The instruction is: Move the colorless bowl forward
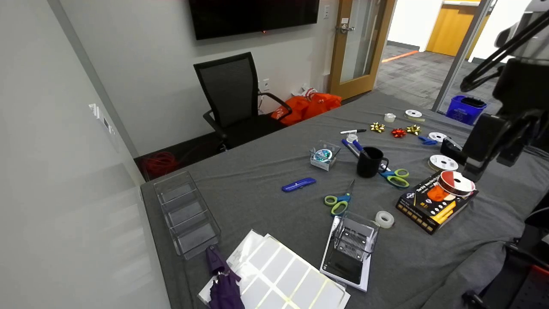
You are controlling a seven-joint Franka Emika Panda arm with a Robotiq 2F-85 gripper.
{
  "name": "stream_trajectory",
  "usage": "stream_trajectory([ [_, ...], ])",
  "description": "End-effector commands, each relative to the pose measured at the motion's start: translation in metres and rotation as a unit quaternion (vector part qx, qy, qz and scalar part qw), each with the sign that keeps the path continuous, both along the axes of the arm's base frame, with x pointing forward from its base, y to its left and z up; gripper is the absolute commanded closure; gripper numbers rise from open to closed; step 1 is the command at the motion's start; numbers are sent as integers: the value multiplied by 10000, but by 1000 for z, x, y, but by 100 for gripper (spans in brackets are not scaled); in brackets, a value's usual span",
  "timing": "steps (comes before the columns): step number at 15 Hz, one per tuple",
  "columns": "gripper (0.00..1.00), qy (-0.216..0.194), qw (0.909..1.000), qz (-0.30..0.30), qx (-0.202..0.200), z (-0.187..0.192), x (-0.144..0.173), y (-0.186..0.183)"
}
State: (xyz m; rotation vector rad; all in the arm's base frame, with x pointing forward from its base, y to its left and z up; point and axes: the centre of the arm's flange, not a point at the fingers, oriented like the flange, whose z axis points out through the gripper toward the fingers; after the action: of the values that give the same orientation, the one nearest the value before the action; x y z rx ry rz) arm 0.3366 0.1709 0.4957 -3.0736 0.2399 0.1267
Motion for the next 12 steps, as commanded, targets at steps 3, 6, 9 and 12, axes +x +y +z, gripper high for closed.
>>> stream_trajectory([
  [3, 0, 38, 10000, 3, 32, -1, 6, -3],
  [6, 0, 40, 10000, 5, 32, -1, 6, -3],
  [9, 0, -194, 9982, -487, 303, -21, 25, -3],
  [12, 0, -531, 9912, -1116, 468, -44, 47, -5],
])
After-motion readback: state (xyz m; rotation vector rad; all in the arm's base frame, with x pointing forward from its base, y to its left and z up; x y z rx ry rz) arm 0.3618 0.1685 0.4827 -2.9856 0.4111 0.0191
